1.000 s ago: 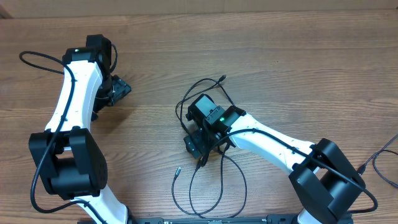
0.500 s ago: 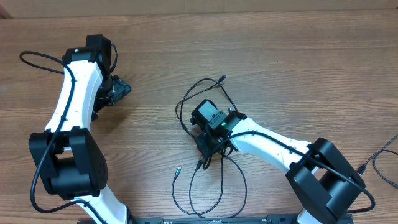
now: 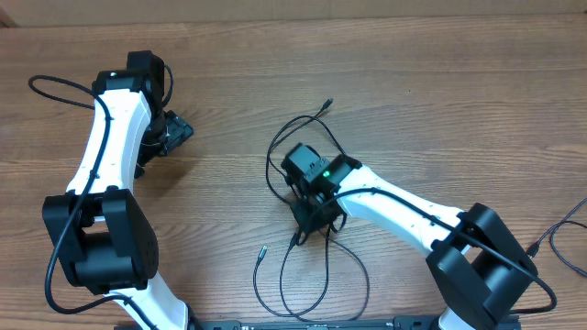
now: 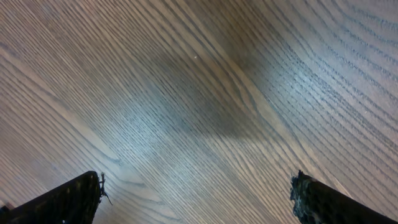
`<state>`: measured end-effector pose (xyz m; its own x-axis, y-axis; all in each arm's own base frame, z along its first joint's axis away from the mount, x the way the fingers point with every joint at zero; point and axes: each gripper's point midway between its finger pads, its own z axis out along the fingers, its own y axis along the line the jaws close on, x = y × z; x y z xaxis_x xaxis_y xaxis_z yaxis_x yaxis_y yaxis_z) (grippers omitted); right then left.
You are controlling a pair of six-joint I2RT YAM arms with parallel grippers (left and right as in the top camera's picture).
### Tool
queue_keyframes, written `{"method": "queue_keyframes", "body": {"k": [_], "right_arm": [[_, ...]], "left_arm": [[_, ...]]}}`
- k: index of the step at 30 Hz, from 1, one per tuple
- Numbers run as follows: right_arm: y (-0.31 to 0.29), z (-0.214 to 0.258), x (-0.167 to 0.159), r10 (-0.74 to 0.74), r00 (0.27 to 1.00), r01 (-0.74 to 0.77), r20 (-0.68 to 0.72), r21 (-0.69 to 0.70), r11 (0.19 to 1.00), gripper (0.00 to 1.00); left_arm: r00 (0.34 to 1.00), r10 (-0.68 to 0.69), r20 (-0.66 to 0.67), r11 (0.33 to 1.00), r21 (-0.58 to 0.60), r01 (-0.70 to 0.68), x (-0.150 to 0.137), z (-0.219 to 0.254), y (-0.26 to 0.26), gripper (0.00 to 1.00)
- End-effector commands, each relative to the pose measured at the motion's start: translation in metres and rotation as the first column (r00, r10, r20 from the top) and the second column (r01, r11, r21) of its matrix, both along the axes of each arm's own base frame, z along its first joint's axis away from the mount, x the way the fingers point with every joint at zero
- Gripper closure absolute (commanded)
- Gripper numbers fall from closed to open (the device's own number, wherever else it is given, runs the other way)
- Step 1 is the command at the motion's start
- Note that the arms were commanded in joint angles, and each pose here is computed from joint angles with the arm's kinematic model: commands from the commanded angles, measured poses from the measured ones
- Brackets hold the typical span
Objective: Untangle cables
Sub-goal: 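Close the right gripper on a black cable in the center pile, then lift the cable with the right gripper and pull it up-right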
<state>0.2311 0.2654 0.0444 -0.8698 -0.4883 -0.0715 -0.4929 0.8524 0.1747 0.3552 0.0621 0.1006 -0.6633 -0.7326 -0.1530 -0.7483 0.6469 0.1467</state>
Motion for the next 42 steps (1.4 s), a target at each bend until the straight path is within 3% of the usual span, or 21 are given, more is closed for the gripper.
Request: {"method": "queue_keyframes", "body": {"k": [1, 10, 12, 18, 24, 31, 33, 36, 42], "right_arm": [[0.028, 0.058, 0.025, -0.008, 0.996, -0.002, 0.094, 0.101, 0.995, 0.96], [0.069, 0.228, 0.067, -0.126, 0.931, -0.022, 0.342, 0.399, 0.917, 0.96], [0.071, 0.274, 0.072, -0.163, 0.896, -0.053, 0.414, 0.464, 0.884, 0.96], [0.055, 0.349, 0.09, -0.289, 0.776, -0.055, 0.561, 0.516, 0.855, 0.96], [0.01, 0.408, 0.128, -0.485, 0.514, 0.079, 0.708, 0.524, 0.848, 0.96], [-0.052, 0.458, 0.175, -0.642, 0.206, 0.195, 0.739, 0.612, 0.767, 0.96], [-0.063, 0.47, 0.183, -0.647, 0.153, 0.183, 0.747, 0.622, 0.761, 0.96], [-0.104, 0.497, 0.203, -0.671, 0.005, 0.195, 0.742, 0.657, 0.728, 0.96], [-0.195, 0.511, 0.226, -0.644, -0.168, 0.302, 0.746, 0.661, 0.687, 0.96]], "left_arm": [[1.0, -0.025, 0.003, 1.0, -0.001, 0.025, 0.001, 0.003, -0.002, 0.0], [1.0, -0.025, 0.003, 1.0, -0.001, 0.025, 0.002, 0.003, -0.003, 0.01], [1.0, -0.023, 0.003, 1.0, -0.001, 0.023, 0.001, 0.003, -0.002, 0.0], [1.0, -0.023, 0.003, 1.0, -0.001, 0.023, 0.001, 0.003, -0.002, 0.0], [1.0, -0.023, 0.003, 1.0, -0.001, 0.023, 0.001, 0.003, -0.002, 0.0], [1.0, -0.023, 0.003, 1.0, -0.001, 0.023, 0.001, 0.003, -0.002, 0.0], [1.0, -0.023, 0.003, 1.0, -0.001, 0.023, 0.001, 0.003, -0.002, 0.0], [1.0, -0.023, 0.003, 1.0, -0.001, 0.023, 0.001, 0.003, -0.002, 0.0], [1.0, -0.025, 0.003, 1.0, -0.001, 0.025, 0.002, 0.003, -0.003, 0.0]]}}
